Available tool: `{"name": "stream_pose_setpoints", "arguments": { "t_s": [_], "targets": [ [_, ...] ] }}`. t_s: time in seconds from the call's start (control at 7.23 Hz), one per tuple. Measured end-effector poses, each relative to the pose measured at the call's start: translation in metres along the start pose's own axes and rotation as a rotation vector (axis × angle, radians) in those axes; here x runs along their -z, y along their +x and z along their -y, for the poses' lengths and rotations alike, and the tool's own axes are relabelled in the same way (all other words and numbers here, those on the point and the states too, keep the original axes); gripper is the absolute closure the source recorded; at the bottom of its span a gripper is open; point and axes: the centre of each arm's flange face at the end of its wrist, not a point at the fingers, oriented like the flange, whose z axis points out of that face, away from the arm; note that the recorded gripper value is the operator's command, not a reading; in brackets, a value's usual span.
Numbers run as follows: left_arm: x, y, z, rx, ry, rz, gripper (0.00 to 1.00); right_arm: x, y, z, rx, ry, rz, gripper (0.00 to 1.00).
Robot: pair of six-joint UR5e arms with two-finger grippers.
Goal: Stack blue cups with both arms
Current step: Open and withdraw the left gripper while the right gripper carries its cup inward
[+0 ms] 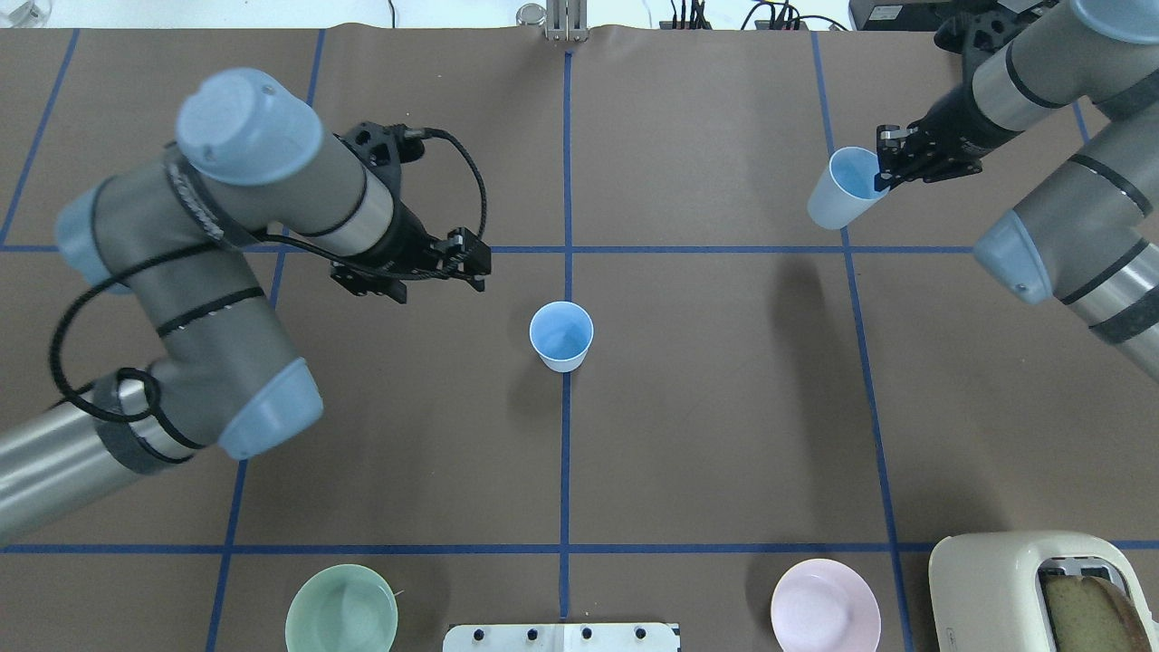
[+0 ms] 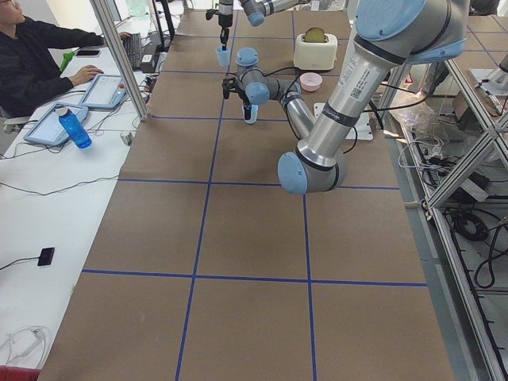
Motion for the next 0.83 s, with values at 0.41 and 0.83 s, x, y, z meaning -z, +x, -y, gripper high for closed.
{"name": "stream_pose_setpoints", "arguments": {
  "t_s": [0.41,0.83],
  "targets": [
    [0.079,-0.114,0.051,-0.12,0.032,0.037,0.02,0.017,-0.104,-0.049,-0.067,0.0,-0.007,1.0],
    [0.126,-0.223,0.071,-0.226,0.073,0.111,0.02,0.03,-0.184,-0.106,-0.1,0.001,-0.027,1.0]
  ]
}}
